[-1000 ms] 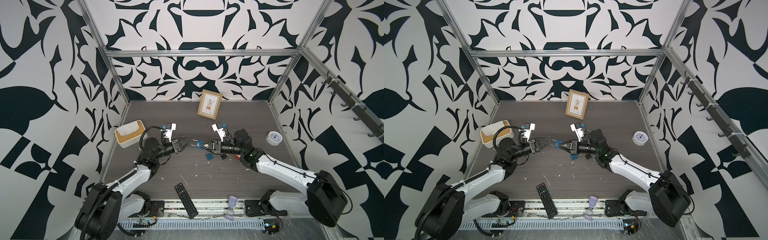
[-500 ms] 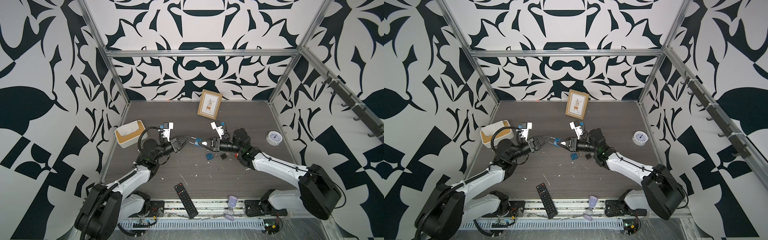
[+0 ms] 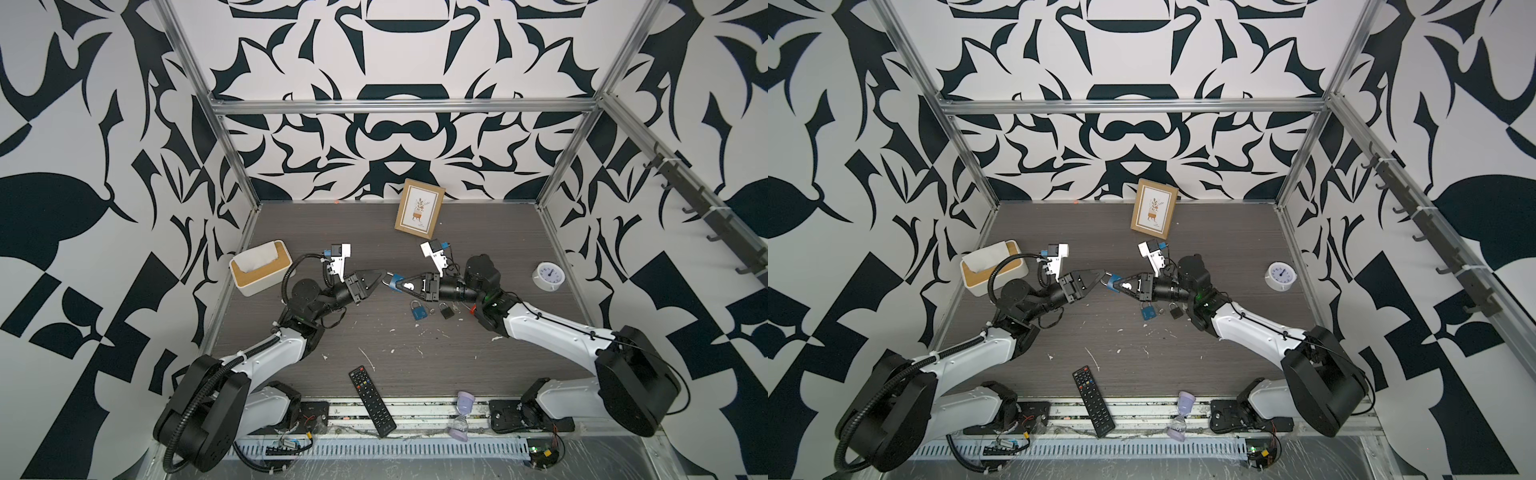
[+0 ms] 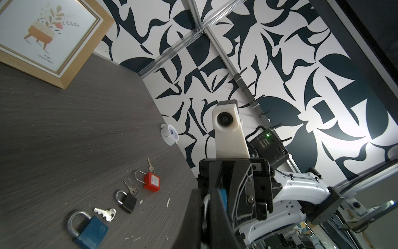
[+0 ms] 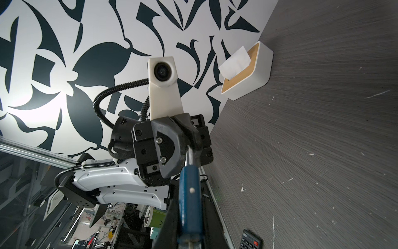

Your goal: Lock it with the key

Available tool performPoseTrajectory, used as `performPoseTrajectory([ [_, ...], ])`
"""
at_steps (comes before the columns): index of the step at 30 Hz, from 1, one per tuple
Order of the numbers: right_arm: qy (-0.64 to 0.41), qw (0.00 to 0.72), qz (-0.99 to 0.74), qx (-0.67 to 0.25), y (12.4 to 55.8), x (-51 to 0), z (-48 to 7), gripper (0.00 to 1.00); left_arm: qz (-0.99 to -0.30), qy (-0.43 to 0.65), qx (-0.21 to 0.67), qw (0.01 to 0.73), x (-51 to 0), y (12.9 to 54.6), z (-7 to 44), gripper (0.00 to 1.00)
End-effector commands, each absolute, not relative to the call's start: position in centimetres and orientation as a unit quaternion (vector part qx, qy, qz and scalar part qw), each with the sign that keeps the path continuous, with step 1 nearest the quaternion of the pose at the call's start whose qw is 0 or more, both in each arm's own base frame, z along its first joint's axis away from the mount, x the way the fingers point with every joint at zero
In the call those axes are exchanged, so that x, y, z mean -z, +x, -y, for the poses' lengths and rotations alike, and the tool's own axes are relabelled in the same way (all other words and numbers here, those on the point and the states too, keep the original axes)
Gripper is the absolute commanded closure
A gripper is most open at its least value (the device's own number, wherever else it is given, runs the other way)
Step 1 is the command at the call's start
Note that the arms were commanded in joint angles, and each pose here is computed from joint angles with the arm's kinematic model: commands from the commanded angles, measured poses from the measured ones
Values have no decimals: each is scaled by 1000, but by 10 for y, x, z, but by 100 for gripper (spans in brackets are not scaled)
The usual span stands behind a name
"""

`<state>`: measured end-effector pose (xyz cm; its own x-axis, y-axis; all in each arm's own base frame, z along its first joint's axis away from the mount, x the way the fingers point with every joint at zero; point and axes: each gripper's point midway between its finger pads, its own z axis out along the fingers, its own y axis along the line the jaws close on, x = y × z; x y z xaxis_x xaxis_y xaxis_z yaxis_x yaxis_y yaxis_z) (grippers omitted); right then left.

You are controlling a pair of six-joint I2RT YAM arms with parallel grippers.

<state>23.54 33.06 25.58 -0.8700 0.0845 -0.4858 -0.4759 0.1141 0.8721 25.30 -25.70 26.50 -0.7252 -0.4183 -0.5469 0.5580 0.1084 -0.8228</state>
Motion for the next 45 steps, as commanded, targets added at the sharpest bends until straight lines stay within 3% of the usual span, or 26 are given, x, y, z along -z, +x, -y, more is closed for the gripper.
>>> performPoseTrajectory([
  [1, -180, 272, -672, -664, 243, -293, -354, 100, -603, 202, 725, 264, -286, 171, 305, 100],
  [6, -176, 280, -673, -661, 246, -297, -347, 100, -623, 159, 711, 285, -275, 184, 290, 100],
  [10, -177, 267, -683, -657, 240, -292, -335, 100, -653, 130, 676, 316, -265, 202, 268, 75],
  [11, -182, 250, -689, -655, 235, -289, -334, 100, -659, 132, 667, 323, -265, 204, 265, 74],
  [15, -189, 218, -705, -648, 222, -278, -327, 100, -669, 154, 648, 330, -266, 203, 264, 75],
  [20, -204, 195, -706, -650, 209, -276, -324, 100, -668, 157, 653, 321, -264, 201, 265, 91],
  [22, -206, 192, -705, -650, 207, -275, -324, 100, -666, 154, 657, 319, -263, 201, 265, 92],
  [25, -209, 185, -709, -647, 206, -271, -324, 100, -662, 153, 661, 318, -266, 200, 265, 89],
  [29, -208, 183, -715, -641, 206, -265, -322, 100, -659, 155, 661, 323, -271, 198, 264, 75],
  [34, -211, 183, -715, -641, 206, -263, -323, 100, -660, 157, 660, 324, -272, 197, 263, 75],
  [37, -214, 180, -714, -642, 205, -263, -323, 100, -660, 159, 661, 319, -270, 197, 264, 62],
  [45, -215, 178, -713, -643, 206, -264, -324, 100, -657, 151, 669, 315, -267, 199, 265, 67],
])
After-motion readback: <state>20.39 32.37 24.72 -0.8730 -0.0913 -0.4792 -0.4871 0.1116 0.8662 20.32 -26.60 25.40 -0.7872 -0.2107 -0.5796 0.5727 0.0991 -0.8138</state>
